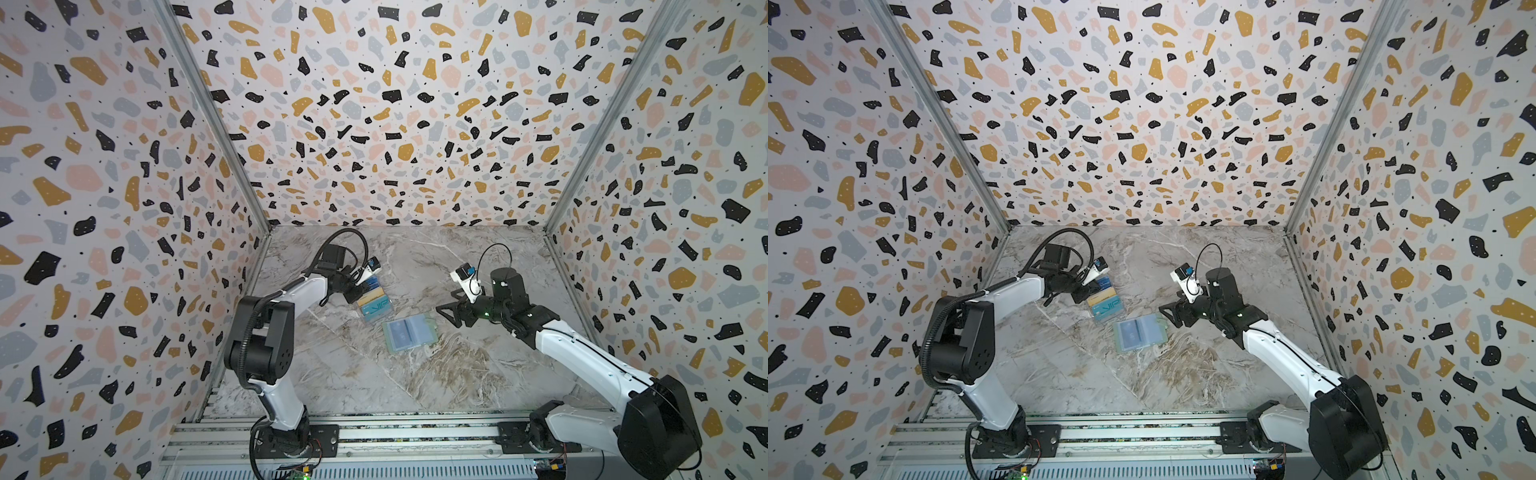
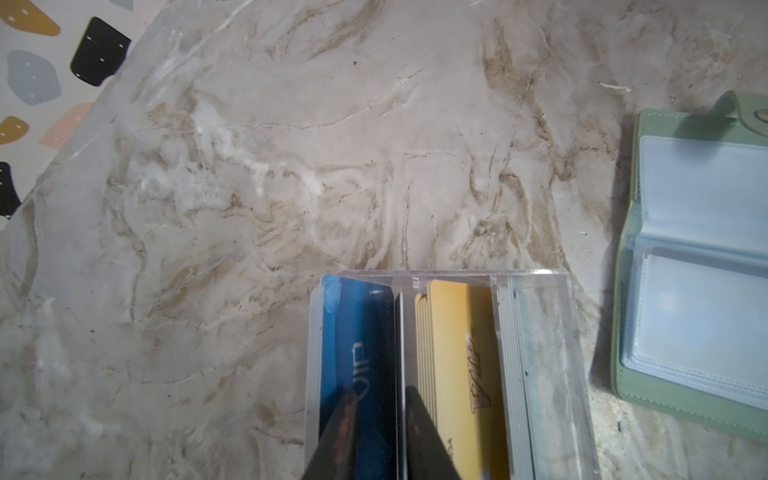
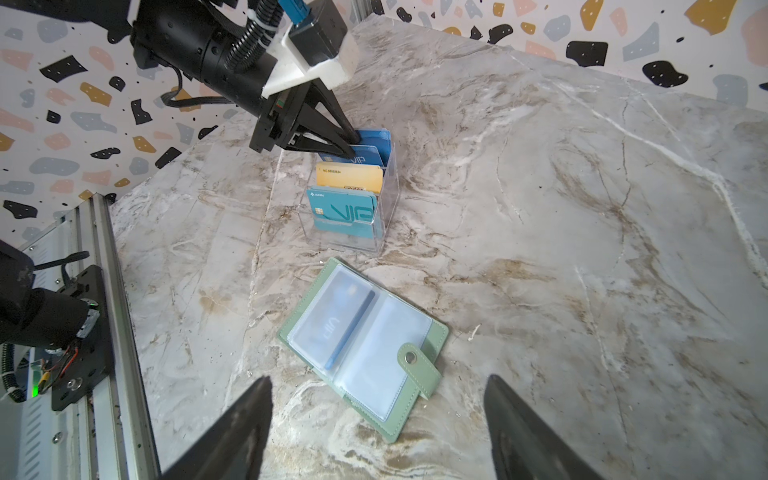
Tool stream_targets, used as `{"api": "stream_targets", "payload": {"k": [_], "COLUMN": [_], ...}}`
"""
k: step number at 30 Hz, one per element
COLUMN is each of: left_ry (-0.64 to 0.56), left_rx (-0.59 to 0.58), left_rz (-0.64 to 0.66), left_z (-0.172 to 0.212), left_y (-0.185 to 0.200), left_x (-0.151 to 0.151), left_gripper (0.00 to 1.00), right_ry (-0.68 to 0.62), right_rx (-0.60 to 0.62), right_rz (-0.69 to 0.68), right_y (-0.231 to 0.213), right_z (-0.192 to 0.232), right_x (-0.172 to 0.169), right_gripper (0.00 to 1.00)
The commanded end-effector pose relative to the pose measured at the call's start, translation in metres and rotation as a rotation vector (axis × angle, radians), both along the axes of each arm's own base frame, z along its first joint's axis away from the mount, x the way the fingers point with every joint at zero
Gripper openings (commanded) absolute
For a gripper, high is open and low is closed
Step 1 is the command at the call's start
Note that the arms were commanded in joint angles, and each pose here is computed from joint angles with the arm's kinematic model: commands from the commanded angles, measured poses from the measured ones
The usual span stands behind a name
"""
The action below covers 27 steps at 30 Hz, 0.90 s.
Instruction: Take the credit cards out of the card holder
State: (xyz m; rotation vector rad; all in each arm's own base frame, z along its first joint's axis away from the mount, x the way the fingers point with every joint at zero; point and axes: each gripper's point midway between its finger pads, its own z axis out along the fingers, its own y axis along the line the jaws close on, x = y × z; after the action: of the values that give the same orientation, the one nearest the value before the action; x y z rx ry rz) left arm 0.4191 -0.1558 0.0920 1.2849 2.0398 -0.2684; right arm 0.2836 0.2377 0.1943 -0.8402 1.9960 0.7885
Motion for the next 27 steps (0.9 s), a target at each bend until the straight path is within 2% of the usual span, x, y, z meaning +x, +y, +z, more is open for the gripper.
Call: {"api": "stream_targets", "payload": {"k": [1,12,15,18,22,27], "left_ry": [-0.072,-0.17,-0.198,-0.228,-0.242,-0.224], "left_rx": [-0.021,0.005,-0.024,-0.065,-0.076,-0.123], "left_rz": [0.033,0.163,0.204,0.266,0.354,0.4], "left_z": [0.023,0.042,0.055,0.073,0.087,0.094], "left_y": [0.003,0.02,0.022,0.025,0.026,0.009], "left_x": [0.01,0.023,0.024,0.022,0.01,-0.022], "left_gripper": [0.24,0.27,0.28,0.34,0.38,0.38], "right_ry": [-0.051,-0.061,-0.058,-0.044,-0.003,0.019], "right_rx": [0.042,0.045,0.045,0.04,0.026,0.004], "right_rz": [0.026,0.018,0.012,-0.006,-0.028,-0.02], "right_y": [0.001,0.0,-0.001,-0.002,-0.003,0.003], "right_z": [0.017,0.019,0.02,0.019,0.013,0.006], "right_x": [-0.005,-0.006,-0.005,-0.004,0.0,0.001], "right_gripper": [0.8,0.8,0.8,0.8,0.8,0.79]}}
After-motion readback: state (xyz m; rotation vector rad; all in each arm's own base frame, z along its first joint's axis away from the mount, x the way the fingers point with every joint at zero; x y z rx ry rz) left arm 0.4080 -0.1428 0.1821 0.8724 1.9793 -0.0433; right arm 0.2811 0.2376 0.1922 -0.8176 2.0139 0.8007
